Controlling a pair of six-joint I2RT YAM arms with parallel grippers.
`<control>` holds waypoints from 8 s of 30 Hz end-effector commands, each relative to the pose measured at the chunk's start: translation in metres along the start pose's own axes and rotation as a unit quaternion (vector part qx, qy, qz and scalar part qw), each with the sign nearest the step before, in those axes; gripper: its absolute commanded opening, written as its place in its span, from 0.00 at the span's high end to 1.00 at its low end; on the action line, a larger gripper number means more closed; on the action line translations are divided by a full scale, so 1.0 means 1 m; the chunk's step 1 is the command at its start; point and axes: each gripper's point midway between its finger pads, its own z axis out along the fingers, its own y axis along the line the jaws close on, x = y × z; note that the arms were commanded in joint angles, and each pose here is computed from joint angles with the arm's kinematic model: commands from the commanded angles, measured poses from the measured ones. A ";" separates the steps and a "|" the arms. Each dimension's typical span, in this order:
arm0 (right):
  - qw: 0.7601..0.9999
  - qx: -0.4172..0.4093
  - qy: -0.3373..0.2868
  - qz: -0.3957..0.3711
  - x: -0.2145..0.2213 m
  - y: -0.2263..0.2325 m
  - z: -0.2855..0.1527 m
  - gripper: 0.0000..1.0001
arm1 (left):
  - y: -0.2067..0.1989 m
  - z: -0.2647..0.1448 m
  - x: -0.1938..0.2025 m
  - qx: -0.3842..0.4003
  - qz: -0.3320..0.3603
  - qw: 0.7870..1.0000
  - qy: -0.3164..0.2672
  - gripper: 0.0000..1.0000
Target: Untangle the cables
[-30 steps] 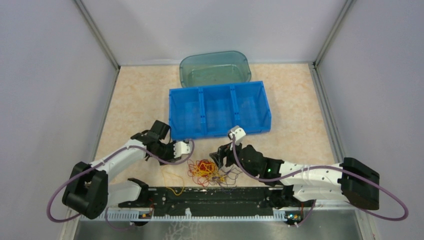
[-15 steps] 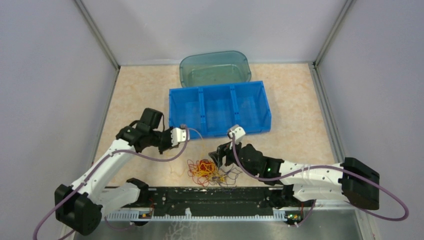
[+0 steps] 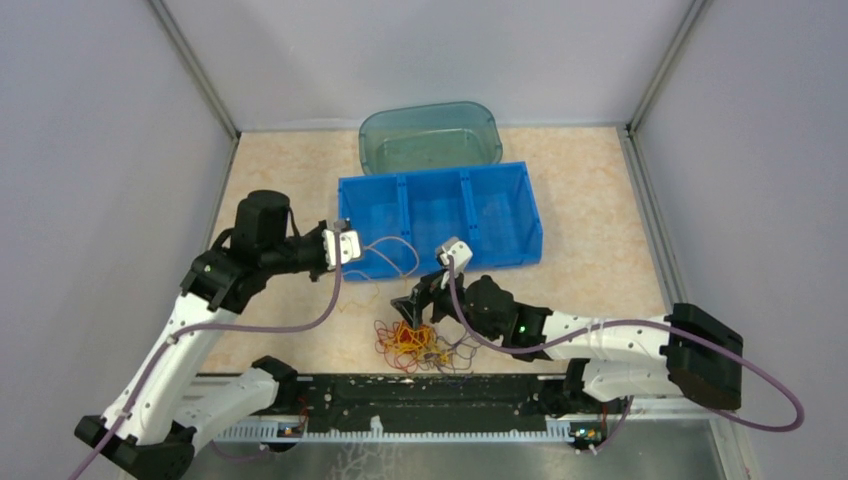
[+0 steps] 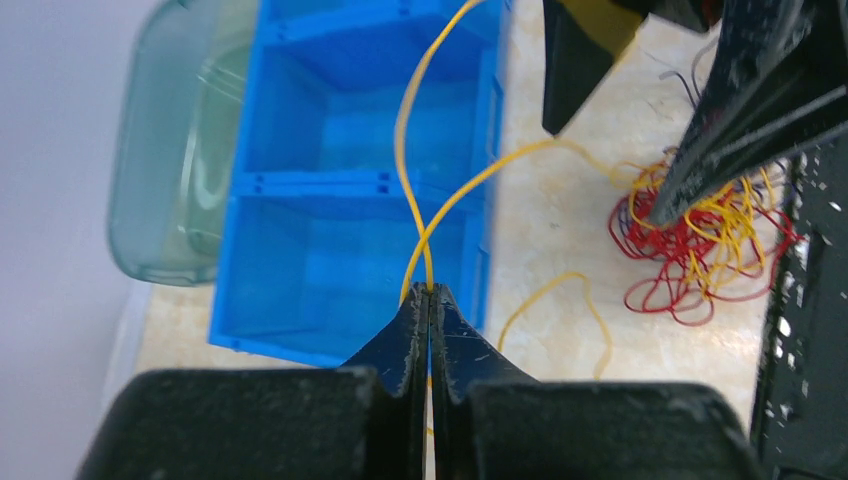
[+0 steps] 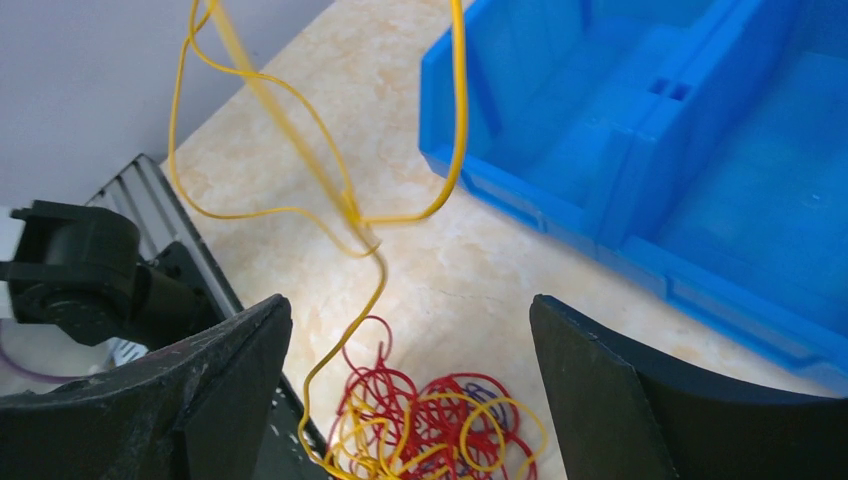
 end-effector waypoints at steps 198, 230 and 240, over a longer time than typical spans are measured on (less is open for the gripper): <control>0.975 -0.221 -0.030 0.005 -0.104 0.086 -0.010 1.00 | -0.030 0.016 -0.047 0.131 -0.010 0.991 -0.021 0.87; 0.972 -0.216 0.029 0.089 -0.012 0.064 0.019 0.80 | 0.035 -0.051 -0.167 -0.020 0.085 0.987 -0.136 1.00; 0.988 -0.100 0.095 0.071 0.057 0.004 0.000 0.82 | 0.077 -0.107 -0.213 -0.144 0.177 0.958 -0.173 1.00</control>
